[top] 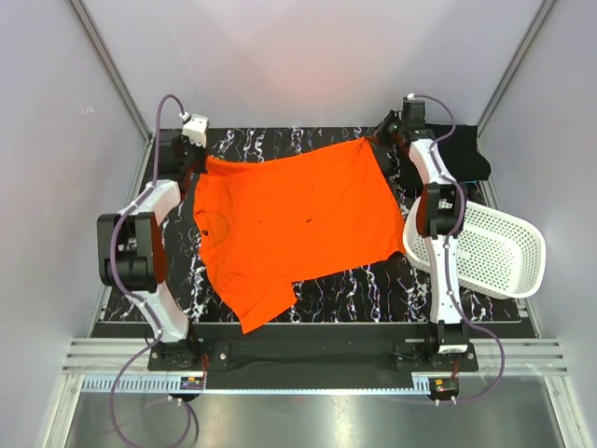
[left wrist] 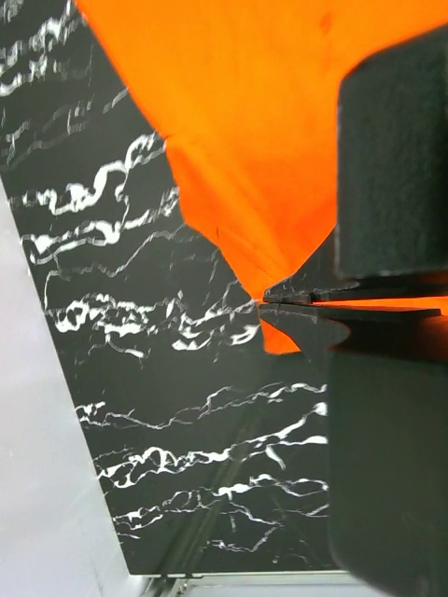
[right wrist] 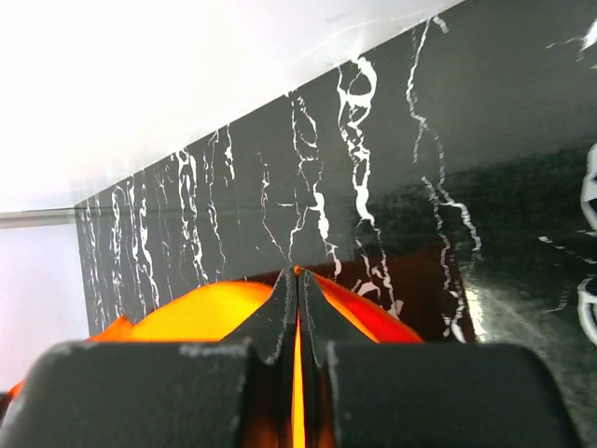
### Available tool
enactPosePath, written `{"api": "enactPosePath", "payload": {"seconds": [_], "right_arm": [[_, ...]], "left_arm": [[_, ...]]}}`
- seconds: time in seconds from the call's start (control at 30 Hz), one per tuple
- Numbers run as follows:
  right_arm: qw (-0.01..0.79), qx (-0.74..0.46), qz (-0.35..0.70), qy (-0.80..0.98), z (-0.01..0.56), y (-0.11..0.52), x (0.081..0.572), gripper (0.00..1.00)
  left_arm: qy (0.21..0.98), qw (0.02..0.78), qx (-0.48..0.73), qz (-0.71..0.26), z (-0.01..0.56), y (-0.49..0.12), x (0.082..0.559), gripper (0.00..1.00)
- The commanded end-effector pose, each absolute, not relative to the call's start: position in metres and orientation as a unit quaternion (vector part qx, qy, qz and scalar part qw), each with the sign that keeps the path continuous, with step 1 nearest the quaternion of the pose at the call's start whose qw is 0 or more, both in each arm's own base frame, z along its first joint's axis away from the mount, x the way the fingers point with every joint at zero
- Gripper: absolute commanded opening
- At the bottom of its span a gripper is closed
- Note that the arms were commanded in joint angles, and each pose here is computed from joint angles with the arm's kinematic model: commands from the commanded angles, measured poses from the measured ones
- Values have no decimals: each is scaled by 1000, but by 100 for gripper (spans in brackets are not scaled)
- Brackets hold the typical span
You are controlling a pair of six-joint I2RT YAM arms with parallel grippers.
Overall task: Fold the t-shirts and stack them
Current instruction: Fold the tshirt
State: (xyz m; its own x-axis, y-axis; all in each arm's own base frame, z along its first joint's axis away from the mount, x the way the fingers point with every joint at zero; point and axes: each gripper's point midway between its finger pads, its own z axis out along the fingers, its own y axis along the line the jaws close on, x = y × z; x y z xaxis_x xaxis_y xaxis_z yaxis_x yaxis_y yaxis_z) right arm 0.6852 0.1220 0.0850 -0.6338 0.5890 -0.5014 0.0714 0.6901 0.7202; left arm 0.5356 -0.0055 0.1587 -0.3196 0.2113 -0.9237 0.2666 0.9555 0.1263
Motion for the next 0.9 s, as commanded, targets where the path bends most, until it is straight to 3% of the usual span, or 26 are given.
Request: {"api": "enactPosePath", "payload": {"seconds": [0.0,0.17,0.27,0.67,0.87], "right_arm": [[404,170,363,822,122,115,687,0],[385,167,338,842,106,110,668,0],[386,168,314,851,102,98,661,0],[388,175,326,844,133,99,649,0],[390,170,300,854,134,92,634,0]], "left_arm": [[781,603,160,-24,217,-16,519,0],[791,590,156,-41,213,-26,488,0],[821,544,162,-63,199,-34,474,0],[865,482,126,-64,191,-39,409,0],[893,426,120,-80,154,-47,383,0]]}}
